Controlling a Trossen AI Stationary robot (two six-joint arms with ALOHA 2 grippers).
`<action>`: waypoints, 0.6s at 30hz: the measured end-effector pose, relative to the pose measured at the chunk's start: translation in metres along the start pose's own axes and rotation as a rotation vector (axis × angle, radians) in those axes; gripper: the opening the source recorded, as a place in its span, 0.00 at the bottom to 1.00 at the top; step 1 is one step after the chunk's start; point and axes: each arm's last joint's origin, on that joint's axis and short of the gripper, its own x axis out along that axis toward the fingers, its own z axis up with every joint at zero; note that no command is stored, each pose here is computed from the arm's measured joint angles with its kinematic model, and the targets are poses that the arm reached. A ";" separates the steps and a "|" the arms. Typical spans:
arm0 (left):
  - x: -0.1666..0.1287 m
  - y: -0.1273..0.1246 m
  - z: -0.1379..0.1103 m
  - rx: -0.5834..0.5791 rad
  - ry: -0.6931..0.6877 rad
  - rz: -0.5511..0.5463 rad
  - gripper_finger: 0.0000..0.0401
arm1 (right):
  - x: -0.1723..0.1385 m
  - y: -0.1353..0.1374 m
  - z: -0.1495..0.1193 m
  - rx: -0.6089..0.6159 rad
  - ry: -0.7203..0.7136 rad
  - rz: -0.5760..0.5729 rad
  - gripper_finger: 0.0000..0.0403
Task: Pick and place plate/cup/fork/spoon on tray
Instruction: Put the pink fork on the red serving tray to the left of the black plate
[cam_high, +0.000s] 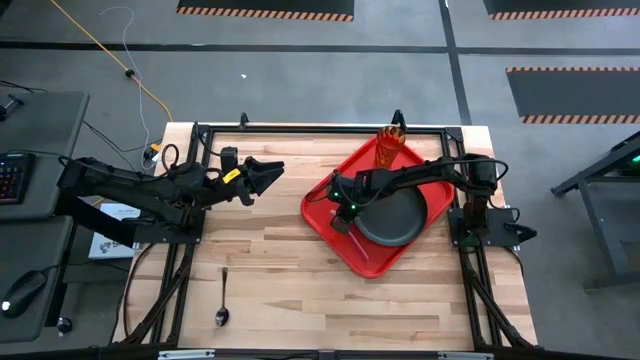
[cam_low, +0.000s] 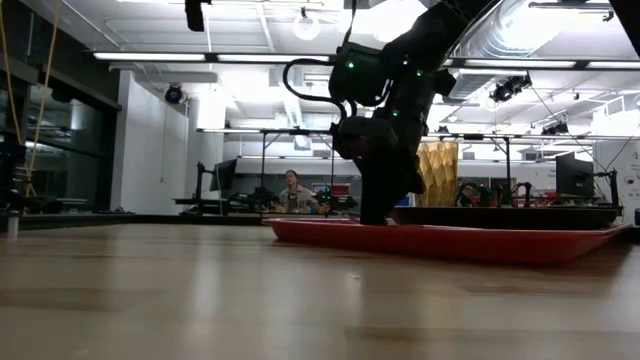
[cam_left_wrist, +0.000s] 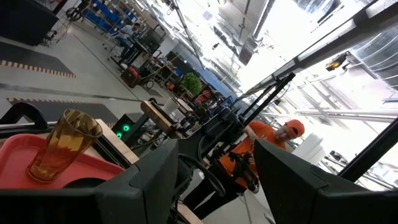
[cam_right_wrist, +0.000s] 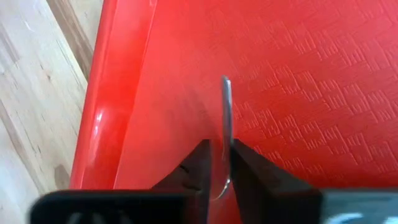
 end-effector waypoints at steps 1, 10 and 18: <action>0.000 0.000 0.000 0.000 0.000 0.000 0.50 | 0.000 0.000 0.000 -0.001 -0.001 0.000 0.17; 0.000 0.000 0.000 0.000 0.000 0.000 0.50 | 0.000 0.000 0.000 -0.002 -0.002 0.002 0.33; 0.000 0.000 0.000 0.000 0.000 0.000 0.50 | -0.003 0.000 0.000 0.002 -0.015 -0.025 0.33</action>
